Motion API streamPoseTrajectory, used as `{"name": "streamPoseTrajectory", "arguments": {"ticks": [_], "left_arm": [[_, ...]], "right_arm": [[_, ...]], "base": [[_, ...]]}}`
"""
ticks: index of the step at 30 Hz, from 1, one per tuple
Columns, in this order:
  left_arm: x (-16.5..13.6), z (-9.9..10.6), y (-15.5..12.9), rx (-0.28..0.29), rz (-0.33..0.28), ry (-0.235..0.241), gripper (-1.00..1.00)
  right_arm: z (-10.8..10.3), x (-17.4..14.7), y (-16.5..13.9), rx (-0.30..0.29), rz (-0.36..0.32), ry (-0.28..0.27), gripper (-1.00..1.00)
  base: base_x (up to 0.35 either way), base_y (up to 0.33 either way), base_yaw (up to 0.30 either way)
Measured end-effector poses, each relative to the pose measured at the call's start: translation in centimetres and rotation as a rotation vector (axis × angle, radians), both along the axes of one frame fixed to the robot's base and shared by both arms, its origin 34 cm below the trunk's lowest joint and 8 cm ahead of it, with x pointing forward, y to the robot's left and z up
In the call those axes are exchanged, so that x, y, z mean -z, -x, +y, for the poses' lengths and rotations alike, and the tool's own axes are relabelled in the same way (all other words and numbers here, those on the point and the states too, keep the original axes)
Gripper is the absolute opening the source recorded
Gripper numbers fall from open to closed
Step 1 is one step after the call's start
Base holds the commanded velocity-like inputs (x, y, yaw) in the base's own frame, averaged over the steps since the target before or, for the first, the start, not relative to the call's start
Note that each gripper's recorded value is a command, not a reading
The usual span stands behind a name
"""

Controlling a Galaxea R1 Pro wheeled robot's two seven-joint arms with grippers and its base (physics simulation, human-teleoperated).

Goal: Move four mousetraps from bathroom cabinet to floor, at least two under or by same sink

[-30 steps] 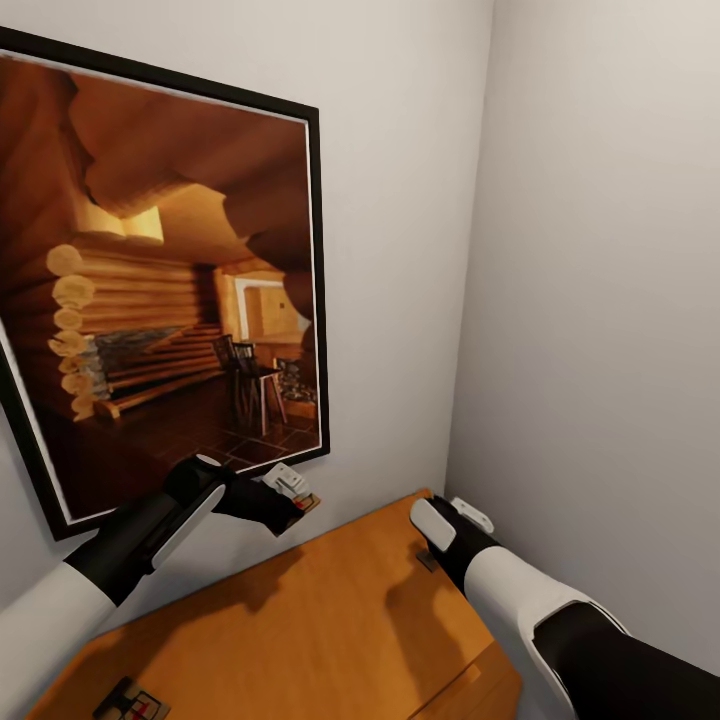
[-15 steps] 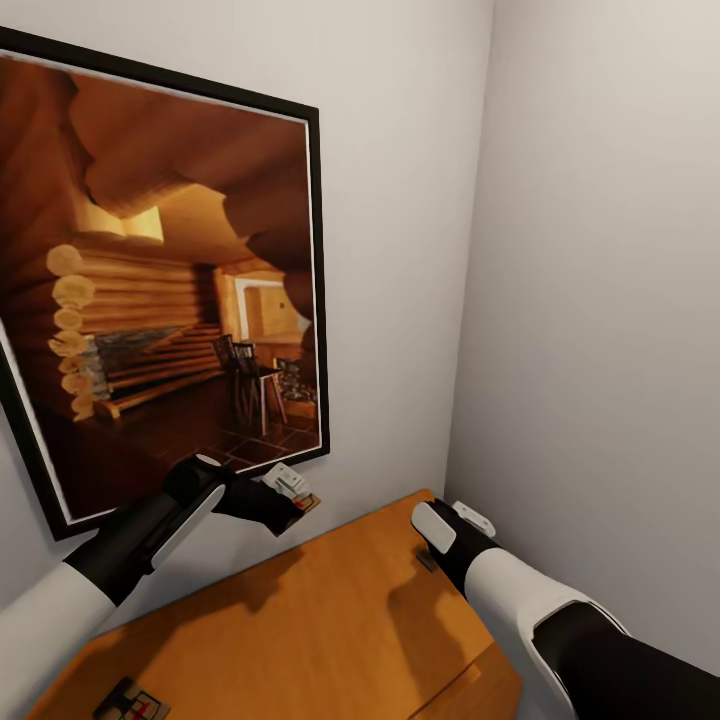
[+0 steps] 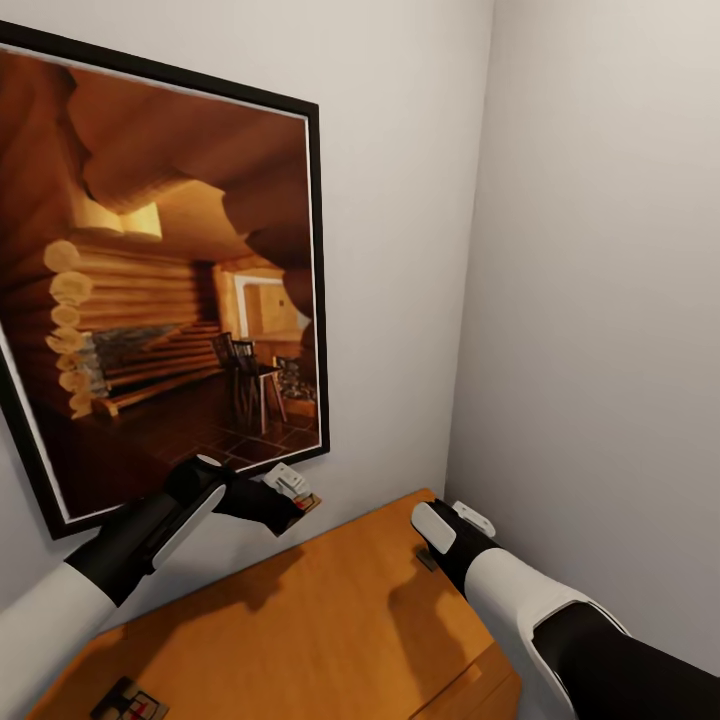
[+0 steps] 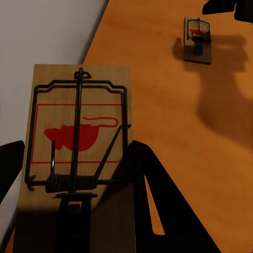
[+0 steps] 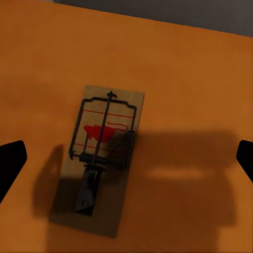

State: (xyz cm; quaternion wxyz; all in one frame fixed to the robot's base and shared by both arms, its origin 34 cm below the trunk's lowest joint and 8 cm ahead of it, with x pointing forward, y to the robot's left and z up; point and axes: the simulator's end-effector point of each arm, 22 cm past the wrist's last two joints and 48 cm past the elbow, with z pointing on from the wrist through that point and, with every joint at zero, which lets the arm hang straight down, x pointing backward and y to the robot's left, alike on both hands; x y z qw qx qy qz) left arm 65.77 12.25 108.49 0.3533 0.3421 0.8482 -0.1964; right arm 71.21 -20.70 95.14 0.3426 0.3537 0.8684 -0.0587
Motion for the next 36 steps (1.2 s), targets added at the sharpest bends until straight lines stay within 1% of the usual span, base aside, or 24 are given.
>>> {"name": "streamPoseTrajectory", "arguments": {"ticks": [20, 23, 27, 30, 33, 36], "left_arm": [[0.2, -0.1, 0.0, 0.001, 0.0, 0.001, -1.0], [0.2, -0.1, 0.0, 0.001, 0.0, 0.001, -1.0], [0.2, -0.1, 0.0, 0.001, 0.0, 0.001, -1.0], [0.3, -0.1, -0.1, 0.001, 0.0, 0.001, -1.0], [0.6, -0.1, -0.2, 0.001, -0.001, 0.001, -1.0], [0.9, -0.1, -0.3, 0.001, -0.001, 0.001, -1.0]], "right_arm": [[0.0, 0.1, -0.1, -0.003, -0.001, 0.005, 1.0], [0.0, 0.0, -0.2, -0.011, -0.005, 0.017, 1.0], [0.0, -0.3, -0.4, -0.031, -0.013, 0.048, 1.0], [0.0, -0.2, -0.5, -0.038, -0.016, 0.058, 1.0], [0.2, 0.1, -0.8, -0.049, -0.022, 0.055, 1.0], [1.1, 0.2, -1.5, -0.083, -0.047, 0.028, 1.0]], "base": [[0.0, 0.0, 0.0], [0.0, 0.0, 0.0], [0.0, 0.0, 0.0], [0.0, 0.0, 0.0], [0.0, 0.0, 0.0], [0.0, 0.0, 0.0]]}}
